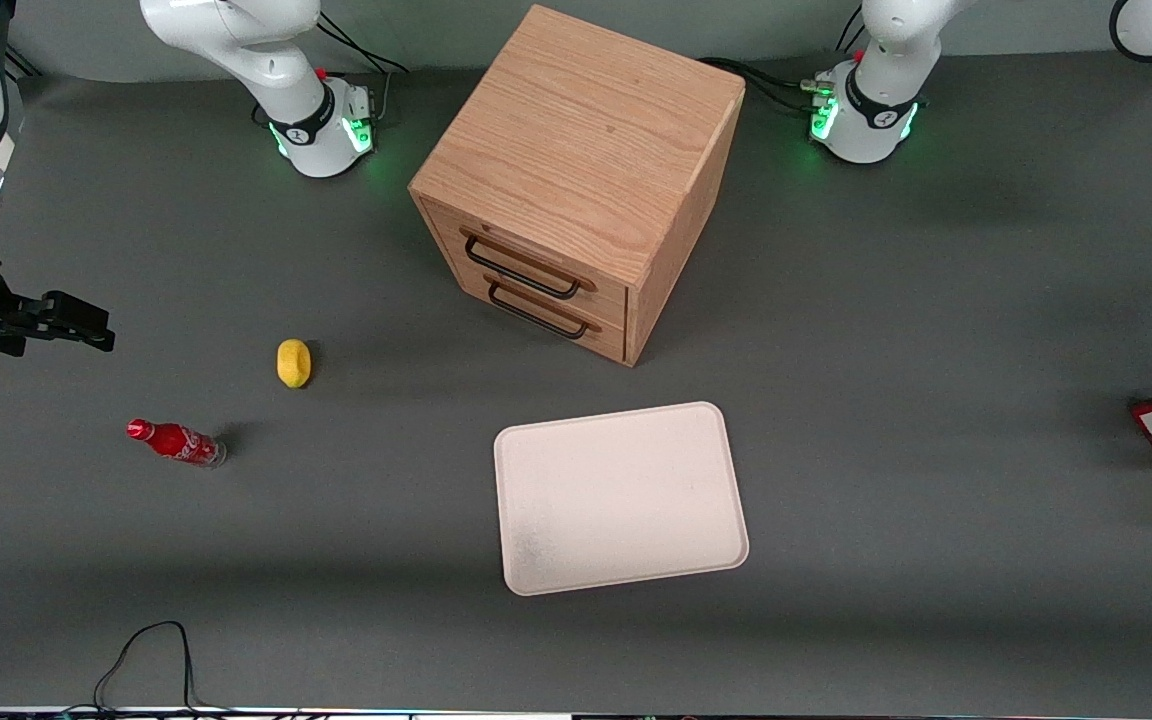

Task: Place red cookie box on tray
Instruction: 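Lower the left gripper and close it on the red shortbread box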

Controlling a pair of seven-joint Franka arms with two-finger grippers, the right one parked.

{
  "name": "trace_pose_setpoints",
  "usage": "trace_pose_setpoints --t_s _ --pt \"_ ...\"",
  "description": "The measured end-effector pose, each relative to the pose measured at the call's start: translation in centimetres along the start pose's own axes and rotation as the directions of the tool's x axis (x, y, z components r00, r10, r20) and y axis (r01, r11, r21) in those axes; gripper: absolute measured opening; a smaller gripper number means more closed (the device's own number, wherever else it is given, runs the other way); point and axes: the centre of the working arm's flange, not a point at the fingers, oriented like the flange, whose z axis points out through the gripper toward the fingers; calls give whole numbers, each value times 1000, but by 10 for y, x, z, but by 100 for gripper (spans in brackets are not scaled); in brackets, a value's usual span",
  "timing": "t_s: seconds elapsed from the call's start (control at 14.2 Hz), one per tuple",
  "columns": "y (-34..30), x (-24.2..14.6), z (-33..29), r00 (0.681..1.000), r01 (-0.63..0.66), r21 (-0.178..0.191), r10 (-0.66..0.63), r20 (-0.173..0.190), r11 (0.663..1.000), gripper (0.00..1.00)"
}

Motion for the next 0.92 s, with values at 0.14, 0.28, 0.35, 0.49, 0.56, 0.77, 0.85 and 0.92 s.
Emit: trace_pose_setpoints --t_s 0.14,0.28,0.35,0.49,0.56,0.77,0.85,0.92 --pt "0 1 25 998 58 -9 -58 -12 998 100" --pt "3 3 39 993 117 -15 -117 -6 993 100" --pt "4 3 40 991 133 -17 -133 -4 991 100" --pt "5 3 46 989 148 -21 -148 3 989 100" --pt "5 2 50 988 151 -24 -151 8 988 100" --pt "6 1 57 986 168 -28 -168 15 985 100" --pt "6 2 58 986 169 -27 -168 12 985 95" --pt "5 3 60 986 168 -23 -168 2 985 82"
